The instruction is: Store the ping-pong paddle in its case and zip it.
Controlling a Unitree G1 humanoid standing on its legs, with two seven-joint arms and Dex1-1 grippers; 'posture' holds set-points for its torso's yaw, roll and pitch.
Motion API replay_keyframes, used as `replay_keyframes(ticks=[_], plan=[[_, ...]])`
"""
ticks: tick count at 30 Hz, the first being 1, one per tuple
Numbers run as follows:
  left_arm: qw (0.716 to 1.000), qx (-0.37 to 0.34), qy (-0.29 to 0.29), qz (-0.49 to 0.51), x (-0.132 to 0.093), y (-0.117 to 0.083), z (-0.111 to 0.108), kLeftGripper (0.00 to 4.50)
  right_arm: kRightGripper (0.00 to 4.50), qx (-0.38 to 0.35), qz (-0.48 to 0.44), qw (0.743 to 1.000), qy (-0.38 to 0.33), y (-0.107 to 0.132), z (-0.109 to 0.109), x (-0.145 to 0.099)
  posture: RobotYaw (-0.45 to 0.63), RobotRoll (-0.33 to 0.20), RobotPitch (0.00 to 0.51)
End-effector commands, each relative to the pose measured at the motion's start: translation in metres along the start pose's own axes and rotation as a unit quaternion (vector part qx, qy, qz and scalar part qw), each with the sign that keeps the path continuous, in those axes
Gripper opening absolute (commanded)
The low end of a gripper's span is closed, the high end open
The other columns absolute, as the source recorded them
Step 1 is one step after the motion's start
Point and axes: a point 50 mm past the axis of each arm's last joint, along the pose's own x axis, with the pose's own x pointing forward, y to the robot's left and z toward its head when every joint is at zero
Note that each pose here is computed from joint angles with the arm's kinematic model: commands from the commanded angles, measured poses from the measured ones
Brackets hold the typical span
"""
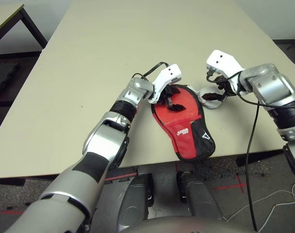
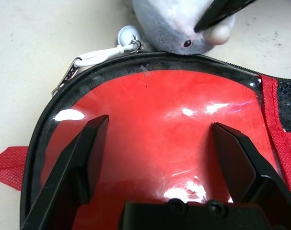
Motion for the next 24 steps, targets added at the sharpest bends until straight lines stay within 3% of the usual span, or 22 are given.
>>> replay_keyframes(ticks=[1, 2, 5, 12, 17, 19, 24], plan=[[0.999, -0.013, 0.034, -0.018, 0.008, -0.008, -0.014, 4.45, 4.50, 0.014, 0.022, 0.998, 0.053, 0.002, -0.021, 0.016, -0.18, 0.000, 0.126], [0.999, -0.013, 0.034, -0.019, 0.008, -0.008, -0.014, 4.45, 4.50, 0.022, 0.028, 0.998, 0.056, 0.003, -0.022, 0.017, -0.18, 0.000, 0.126], [0.999, -0.011, 0.036, -0.018, 0.008, -0.008, -0.015, 4.50, 3.93, 0.021, 0.031, 0.997, 0.064, 0.002, -0.025, 0.016, -0.18, 0.000, 0.124], [0.999, -0.012, 0.038, -0.016, 0.009, -0.009, -0.017, 4.50, 1.91, 0.015, 0.027, 0.997, 0.071, -0.003, -0.030, -0.003, -0.18, 0.000, 0.110], [0.999, -0.013, 0.041, -0.017, 0.010, -0.010, -0.020, 4.50, 0.79, 0.009, 0.024, 0.997, 0.070, -0.001, -0.031, -0.017, -0.20, 0.000, 0.104], [0.999, -0.013, 0.042, -0.016, 0.010, -0.011, -0.020, 4.50, 0.55, -0.001, 0.023, 0.997, 0.073, 0.000, -0.031, -0.022, -0.21, 0.000, 0.103], [0.999, -0.014, 0.043, -0.014, 0.013, -0.011, -0.020, 4.50, 0.52, -0.020, 0.054, 0.995, 0.084, 0.012, -0.034, -0.040, -0.22, 0.000, 0.107]])
